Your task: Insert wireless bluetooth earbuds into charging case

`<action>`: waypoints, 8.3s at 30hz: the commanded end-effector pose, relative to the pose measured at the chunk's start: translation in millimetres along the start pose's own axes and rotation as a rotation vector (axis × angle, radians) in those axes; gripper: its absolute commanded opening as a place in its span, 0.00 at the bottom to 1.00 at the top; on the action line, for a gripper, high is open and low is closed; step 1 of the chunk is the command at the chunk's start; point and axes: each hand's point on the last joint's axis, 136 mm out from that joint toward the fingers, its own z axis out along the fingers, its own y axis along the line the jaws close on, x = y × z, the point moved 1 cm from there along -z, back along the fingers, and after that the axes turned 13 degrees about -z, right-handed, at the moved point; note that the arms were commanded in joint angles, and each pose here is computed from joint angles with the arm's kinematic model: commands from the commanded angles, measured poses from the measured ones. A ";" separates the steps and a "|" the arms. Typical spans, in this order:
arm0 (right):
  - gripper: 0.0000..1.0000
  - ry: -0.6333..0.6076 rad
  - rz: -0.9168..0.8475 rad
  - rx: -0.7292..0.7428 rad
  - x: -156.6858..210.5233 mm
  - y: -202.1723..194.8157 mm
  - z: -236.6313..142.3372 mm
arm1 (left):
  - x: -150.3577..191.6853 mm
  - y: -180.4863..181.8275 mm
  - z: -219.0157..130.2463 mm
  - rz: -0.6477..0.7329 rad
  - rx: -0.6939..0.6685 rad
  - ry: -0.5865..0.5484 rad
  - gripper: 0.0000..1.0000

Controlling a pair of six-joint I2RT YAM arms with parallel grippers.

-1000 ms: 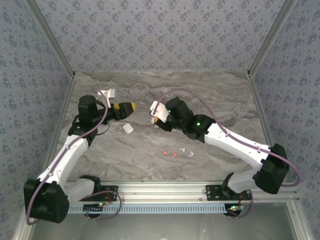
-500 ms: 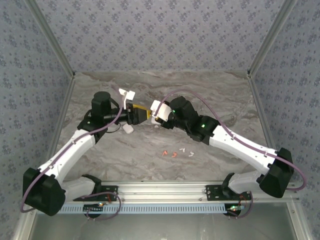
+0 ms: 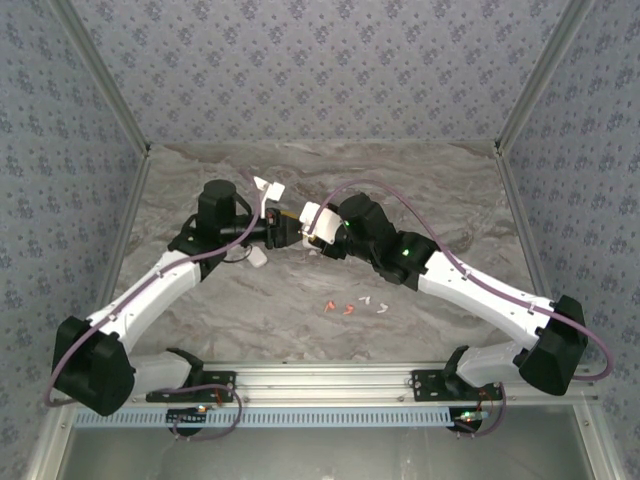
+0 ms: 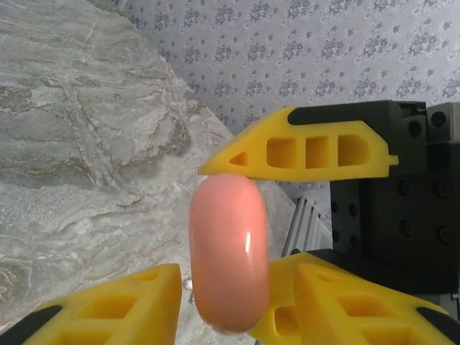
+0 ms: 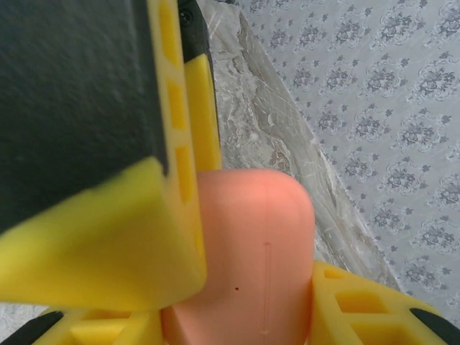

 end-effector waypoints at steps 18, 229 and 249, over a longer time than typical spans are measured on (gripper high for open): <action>0.63 -0.083 0.145 -0.061 -9.6 -14.5 -15.4 | -15.7 -18.1 2.3 0.090 0.044 -0.047 0.15; 0.23 0.018 -0.022 -0.168 4.9 0.3 -41.3 | 17.7 -42.4 -3.1 0.551 0.071 -0.239 0.00; 0.49 -0.166 0.127 -0.286 -17.3 -11.3 -72.6 | 16.9 -43.5 -4.7 0.565 0.068 -0.251 0.00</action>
